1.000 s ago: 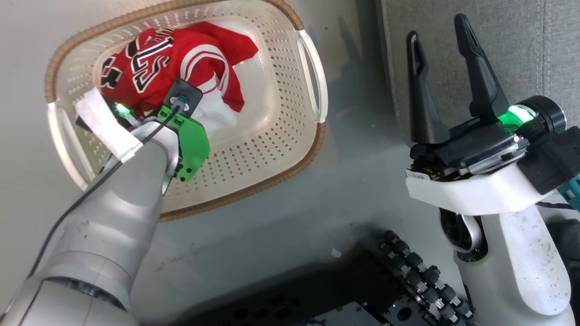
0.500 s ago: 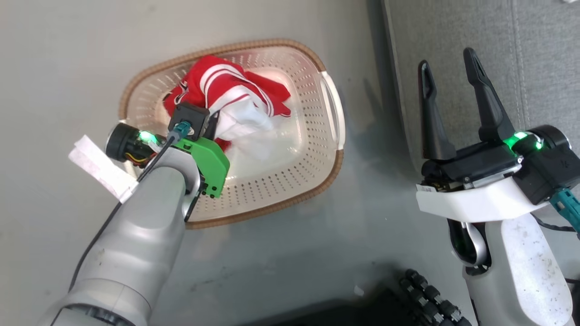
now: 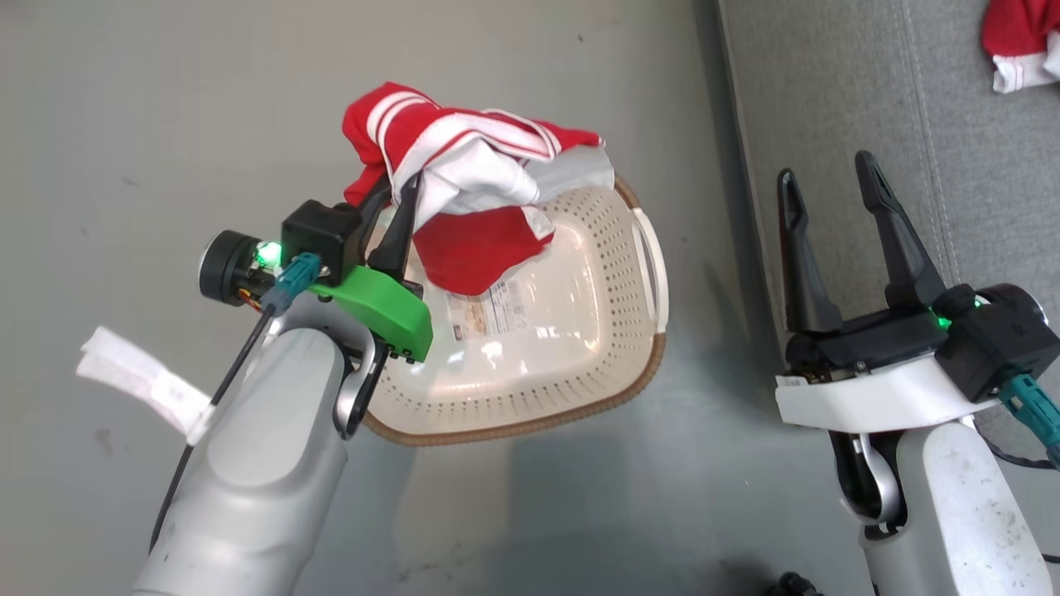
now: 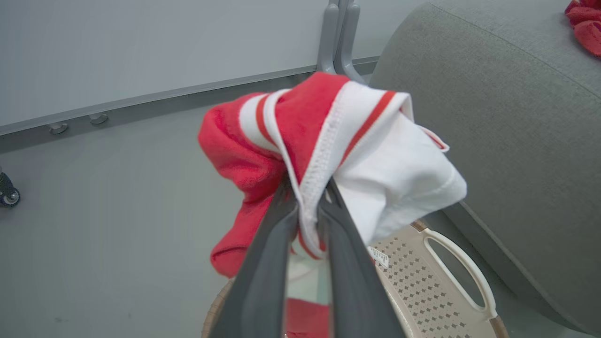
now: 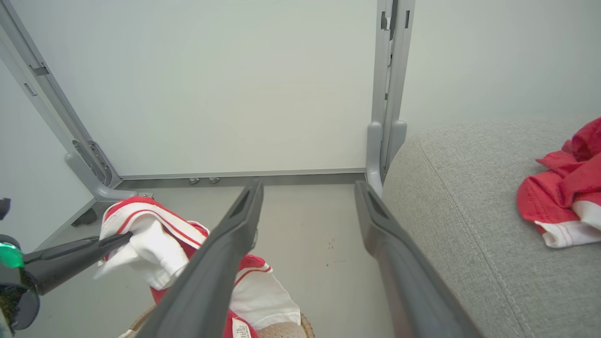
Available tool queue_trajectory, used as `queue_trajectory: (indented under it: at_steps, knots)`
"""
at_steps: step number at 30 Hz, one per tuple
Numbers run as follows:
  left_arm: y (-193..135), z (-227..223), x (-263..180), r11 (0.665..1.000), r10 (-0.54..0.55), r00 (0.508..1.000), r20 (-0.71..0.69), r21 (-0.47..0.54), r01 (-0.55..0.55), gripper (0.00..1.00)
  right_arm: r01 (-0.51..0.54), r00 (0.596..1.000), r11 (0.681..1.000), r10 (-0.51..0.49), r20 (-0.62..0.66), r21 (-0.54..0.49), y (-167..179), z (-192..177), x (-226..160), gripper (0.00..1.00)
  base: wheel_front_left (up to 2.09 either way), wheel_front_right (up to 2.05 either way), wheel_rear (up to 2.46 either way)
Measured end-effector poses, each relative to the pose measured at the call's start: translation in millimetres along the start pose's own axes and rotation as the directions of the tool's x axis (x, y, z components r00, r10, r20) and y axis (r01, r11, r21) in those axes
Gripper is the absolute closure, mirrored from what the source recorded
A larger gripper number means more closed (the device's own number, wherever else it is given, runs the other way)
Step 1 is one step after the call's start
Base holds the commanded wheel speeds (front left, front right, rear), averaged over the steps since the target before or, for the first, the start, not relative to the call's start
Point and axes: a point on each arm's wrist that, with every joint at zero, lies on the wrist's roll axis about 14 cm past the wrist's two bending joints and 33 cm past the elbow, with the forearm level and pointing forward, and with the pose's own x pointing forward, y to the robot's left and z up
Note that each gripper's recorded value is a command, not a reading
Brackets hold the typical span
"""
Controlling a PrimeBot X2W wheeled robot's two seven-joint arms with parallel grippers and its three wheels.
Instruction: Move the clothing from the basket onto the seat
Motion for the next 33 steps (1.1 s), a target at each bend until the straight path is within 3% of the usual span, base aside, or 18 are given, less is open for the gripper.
queue_trajectory:
  at_steps: [7,17,25,33]
  knots:
    - [6.0,79.8,-31.1,0.998,0.055,0.973,0.226,-0.001,-0.056,1.0,-0.021,0.999,1.0,0.021,0.027,0.0,10.7,21.8,-8.3,0.0,0.0,0.0,0.0]
    - [-2.5,172.6,-90.1,0.995,0.079,0.872,0.484,0.012,-0.097,1.0,-0.052,0.997,0.999,0.052,0.063,-0.001,26.3,50.8,-24.6,0.0,0.0,0.0,0.0]
    - [-30.0,210.1,-135.2,0.996,0.037,0.805,0.592,0.041,-0.076,1.0,-0.067,0.995,0.998,0.068,0.069,-0.005,35.5,65.5,-45.2,0.0,0.0,0.0,0.0]
    - [-54.4,219.1,-170.0,0.996,0.021,0.779,0.627,0.05,-0.068,1.0,-0.088,0.993,0.996,0.088,0.079,-0.008,46.1,78.3,-66.6,0.0,0.0,0.0,0.0]
